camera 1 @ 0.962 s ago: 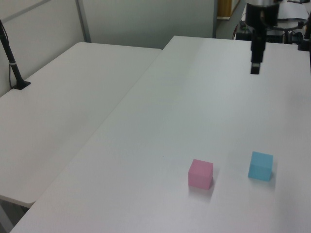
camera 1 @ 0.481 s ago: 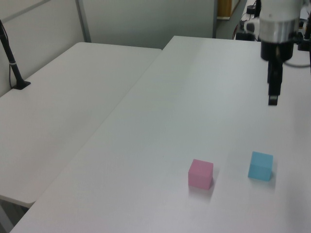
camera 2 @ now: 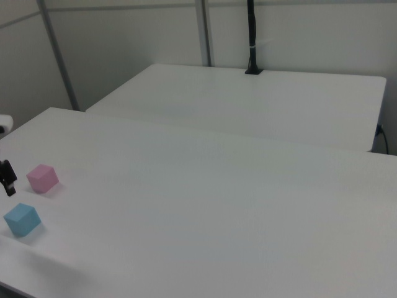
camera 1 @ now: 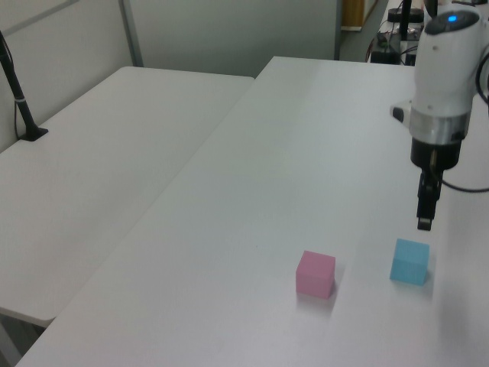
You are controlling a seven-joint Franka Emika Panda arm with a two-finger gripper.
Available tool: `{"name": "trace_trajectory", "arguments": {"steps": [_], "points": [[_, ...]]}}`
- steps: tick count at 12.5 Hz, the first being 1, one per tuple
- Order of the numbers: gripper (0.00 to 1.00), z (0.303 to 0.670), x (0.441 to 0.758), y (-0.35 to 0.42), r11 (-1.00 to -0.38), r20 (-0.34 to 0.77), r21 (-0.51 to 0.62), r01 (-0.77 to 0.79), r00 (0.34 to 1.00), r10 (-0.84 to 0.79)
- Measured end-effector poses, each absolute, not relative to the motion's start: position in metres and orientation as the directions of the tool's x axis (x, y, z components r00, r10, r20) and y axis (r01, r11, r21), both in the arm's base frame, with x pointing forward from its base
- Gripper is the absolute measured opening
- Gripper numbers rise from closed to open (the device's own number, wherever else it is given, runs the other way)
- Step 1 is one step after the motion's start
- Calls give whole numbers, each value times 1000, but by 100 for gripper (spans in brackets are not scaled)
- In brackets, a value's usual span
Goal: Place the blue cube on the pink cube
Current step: 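Lower the open gripper over the light-blue cube, then close the gripper on the light-blue cube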
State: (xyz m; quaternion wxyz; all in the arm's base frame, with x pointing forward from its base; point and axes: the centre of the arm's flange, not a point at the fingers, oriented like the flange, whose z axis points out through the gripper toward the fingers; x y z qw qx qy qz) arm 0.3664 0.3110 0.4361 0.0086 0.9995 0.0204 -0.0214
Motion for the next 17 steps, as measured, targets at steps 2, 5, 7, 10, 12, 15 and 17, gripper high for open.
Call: {"name": "trace_trajectory", "arguments": {"steps": [2,5,7,10,12,15,17], "points": [[100,403,371,315,-1000,-56,27,15,998,13],[100,367,380,321,-999,-73,40,9,997,6],[100,358,382,323,-999,-73,48,14,997,10],[100,347,383,322,-997,-81,70,23,997,17],[100,339,384,320,-995,-84,92,34,996,26],[100,329,384,320,-993,-99,109,39,995,28],[95,325,384,321,-993,-96,109,42,995,32]]}}
